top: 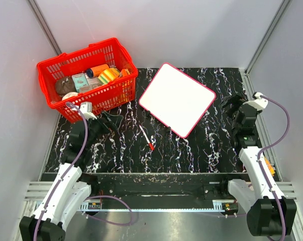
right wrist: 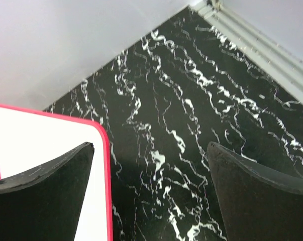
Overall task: Write a sentence on the whiteboard
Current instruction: Adjust the whiteboard marker at the center of the board.
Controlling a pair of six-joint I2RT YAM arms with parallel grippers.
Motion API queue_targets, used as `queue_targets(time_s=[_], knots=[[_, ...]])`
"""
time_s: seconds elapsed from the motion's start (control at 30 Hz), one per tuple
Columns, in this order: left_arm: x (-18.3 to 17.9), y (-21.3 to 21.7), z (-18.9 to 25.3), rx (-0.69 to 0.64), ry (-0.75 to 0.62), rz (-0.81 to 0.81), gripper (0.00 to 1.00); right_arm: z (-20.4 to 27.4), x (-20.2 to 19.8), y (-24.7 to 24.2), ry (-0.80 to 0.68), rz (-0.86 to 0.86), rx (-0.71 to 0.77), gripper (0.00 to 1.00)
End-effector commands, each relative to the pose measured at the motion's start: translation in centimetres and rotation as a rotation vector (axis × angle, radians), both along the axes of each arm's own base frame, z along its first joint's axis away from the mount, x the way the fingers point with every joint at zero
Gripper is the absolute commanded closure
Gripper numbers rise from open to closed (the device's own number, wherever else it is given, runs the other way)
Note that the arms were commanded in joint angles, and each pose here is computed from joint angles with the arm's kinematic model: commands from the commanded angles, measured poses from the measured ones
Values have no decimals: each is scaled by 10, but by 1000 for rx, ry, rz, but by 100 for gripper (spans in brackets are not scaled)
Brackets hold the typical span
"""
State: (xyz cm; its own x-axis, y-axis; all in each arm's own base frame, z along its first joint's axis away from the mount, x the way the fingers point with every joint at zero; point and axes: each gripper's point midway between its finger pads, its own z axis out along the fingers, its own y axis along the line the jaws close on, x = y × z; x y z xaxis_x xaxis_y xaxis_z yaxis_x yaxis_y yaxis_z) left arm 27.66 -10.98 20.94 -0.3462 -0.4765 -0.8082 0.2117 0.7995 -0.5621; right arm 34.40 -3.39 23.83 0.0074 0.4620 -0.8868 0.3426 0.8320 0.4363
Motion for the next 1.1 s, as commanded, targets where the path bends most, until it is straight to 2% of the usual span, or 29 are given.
queue_targets(time_s=[0.0, 0.1, 0.17, 0.2, 0.37, 0.4, 0.53, 0.9, 1.07], knots=[[-3, -14, 21, -16, -61, -89, 1, -7, 1, 15, 25, 65, 49, 0], [2, -24, 12, 45, 11, -166, 1, -9, 1, 25, 40, 117, 78, 0], [6, -31, -13, 88, 137, -206, 1, -11, 1, 32, 63, 154, 84, 0], [13, -32, -7, 114, 143, -199, 1, -11, 1, 33, 65, 159, 83, 0], [15, -55, -44, 338, 301, -208, 1, -12, -1, 38, 128, 195, 70, 0], [22, -54, -39, 381, 293, -173, 1, -13, -1, 39, 139, 203, 70, 0], [17, -74, -68, 536, 365, -248, 1, -19, 1, 55, 208, 301, 73, 0], [7, -102, -128, 745, 507, -406, 1, -35, -5, 69, 265, 390, 81, 0], [-5, -115, -150, 840, 558, -488, 14, -35, -7, 71, 265, 403, 82, 0]])
